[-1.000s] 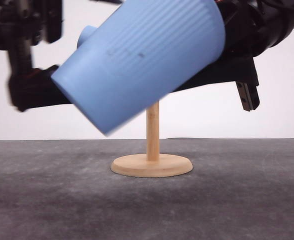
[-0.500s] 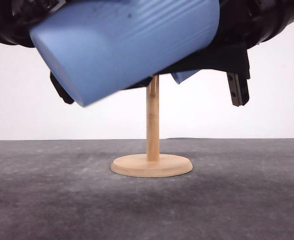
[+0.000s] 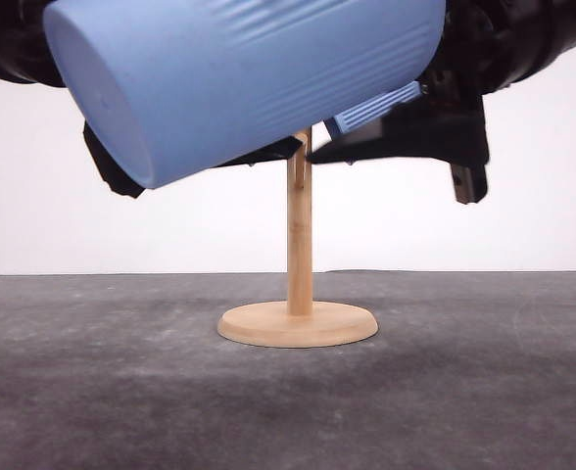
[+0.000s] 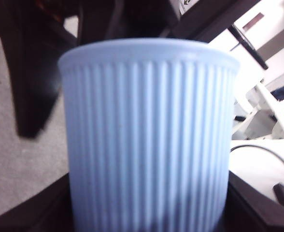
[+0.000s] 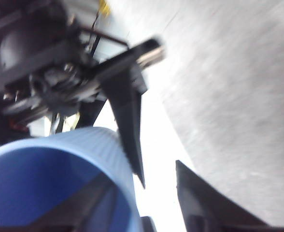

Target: Place three cups

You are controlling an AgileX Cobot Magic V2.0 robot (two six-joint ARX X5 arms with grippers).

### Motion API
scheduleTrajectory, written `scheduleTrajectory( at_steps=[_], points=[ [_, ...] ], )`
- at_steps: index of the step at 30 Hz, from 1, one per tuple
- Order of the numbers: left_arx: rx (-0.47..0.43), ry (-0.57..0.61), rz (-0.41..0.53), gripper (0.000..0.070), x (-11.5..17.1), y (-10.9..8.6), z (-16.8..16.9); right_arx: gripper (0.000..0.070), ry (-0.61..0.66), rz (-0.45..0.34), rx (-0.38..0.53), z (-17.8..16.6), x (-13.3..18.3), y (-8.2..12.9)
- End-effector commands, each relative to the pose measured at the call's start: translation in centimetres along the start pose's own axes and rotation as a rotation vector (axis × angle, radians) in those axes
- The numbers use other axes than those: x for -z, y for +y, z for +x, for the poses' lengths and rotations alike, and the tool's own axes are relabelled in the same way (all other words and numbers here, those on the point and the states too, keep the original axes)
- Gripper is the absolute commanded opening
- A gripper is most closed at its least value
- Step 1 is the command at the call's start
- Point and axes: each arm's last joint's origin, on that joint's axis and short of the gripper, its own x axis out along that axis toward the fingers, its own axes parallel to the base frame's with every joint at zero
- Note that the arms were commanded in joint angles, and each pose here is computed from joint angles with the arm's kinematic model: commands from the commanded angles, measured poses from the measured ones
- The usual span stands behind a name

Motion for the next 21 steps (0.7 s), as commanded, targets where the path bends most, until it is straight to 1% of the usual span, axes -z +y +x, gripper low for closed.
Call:
scheduleTrajectory(
  at_steps=[1, 4, 7, 13, 16, 21],
  points=[
    [0.018, 0.000, -0.072, 0.0321, -0.5, -0.1, 0.2, 0.0263, -0.017, 0.002, 0.003, -0.3, -0.4, -0.3],
    [-0.002, -0.005, -0.177, 0.0319, -0.5, 0.0, 0.2, 0.0263, -0.064, 0.014, 0.019, -1.7, -0.6, -1.1],
    [-0.042, -0.020, -0.328, 0.0318, -0.5, 0.1, 0.2, 0.0263, -0.115, 0.028, 0.051, -3.4, -0.6, -2.1],
    [-0.100, -0.072, -0.623, 0.0315, -0.8, 0.3, 0.1, 0.0263, -0.211, 0.030, 0.104, -6.2, -0.5, -3.5],
    [-0.123, -0.142, -0.731, 0.0313, -1.4, 0.4, -0.1, 0.0263, -0.252, 0.029, 0.132, -7.4, -0.4, -4.1],
    [-0.133, -0.350, -0.869, 0.0311, -3.0, 0.6, -0.9, 0.0263, -0.291, 0.033, 0.158, -8.6, -0.3, -4.7]
  ],
)
